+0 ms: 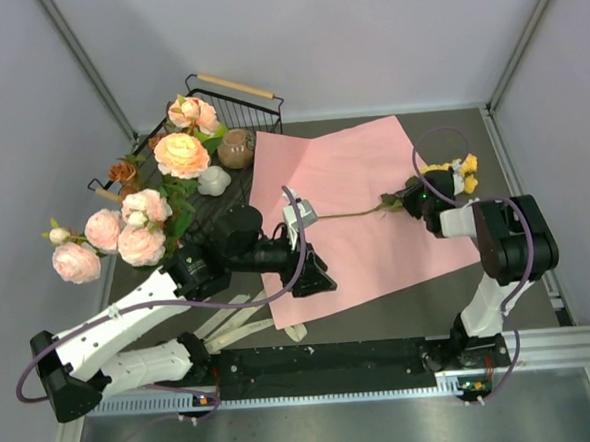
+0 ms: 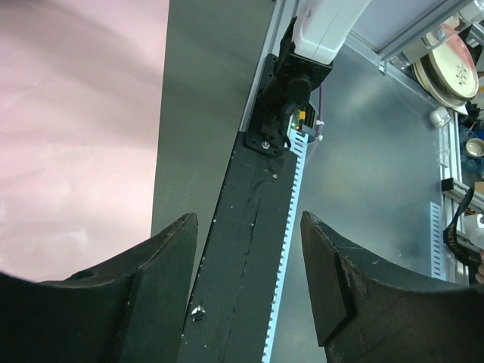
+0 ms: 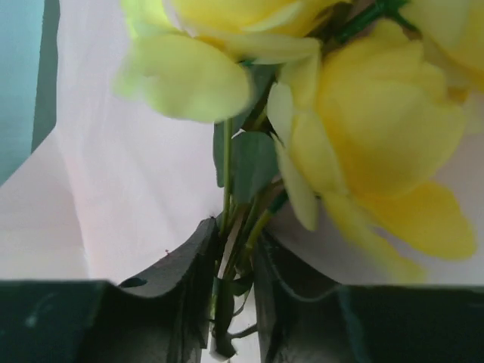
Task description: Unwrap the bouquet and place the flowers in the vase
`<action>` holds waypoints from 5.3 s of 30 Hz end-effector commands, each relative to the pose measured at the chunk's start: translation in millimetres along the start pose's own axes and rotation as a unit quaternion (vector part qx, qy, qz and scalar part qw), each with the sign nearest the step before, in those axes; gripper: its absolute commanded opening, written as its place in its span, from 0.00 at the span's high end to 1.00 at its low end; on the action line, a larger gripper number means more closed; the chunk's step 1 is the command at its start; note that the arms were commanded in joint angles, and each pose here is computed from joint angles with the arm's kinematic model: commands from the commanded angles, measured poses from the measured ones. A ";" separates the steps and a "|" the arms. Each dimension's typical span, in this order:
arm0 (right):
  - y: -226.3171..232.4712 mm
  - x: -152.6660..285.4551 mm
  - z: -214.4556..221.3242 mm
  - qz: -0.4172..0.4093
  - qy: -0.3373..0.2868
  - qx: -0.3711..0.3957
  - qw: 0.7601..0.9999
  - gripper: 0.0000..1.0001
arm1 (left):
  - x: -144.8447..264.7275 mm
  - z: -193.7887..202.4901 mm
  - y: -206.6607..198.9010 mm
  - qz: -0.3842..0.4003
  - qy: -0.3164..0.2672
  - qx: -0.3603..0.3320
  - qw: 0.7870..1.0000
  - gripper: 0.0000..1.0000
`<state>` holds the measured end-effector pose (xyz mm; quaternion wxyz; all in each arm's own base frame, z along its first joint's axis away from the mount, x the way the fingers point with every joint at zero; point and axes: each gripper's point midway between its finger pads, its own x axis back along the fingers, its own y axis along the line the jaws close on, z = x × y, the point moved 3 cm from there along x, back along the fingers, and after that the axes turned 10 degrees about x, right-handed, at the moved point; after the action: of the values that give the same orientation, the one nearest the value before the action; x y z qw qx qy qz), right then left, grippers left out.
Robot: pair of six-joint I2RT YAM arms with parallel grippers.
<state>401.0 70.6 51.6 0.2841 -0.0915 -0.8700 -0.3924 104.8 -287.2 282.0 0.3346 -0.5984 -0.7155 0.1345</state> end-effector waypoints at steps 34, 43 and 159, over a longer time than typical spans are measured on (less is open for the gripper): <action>185.2 382.5 83.8 -0.706 0.064 0.405 0.577 1.00 | 56.9 -76.6 -72.9 0.117 -0.254 -0.034 0.960 0.34; 194.9 401.3 87.0 -0.726 0.067 0.405 0.552 1.00 | 32.8 -81.2 -78.5 0.171 -0.223 -0.003 0.960 0.24; 170.6 307.7 94.8 -0.475 0.038 0.452 0.754 0.01 | 242.6 -28.1 48.6 -0.468 -0.255 -0.294 0.794 1.00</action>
<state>175.0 230.0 276.3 0.1154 0.4756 -0.8716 -0.0277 136.6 -60.2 350.2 -0.0248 -0.2590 -0.9561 -0.1351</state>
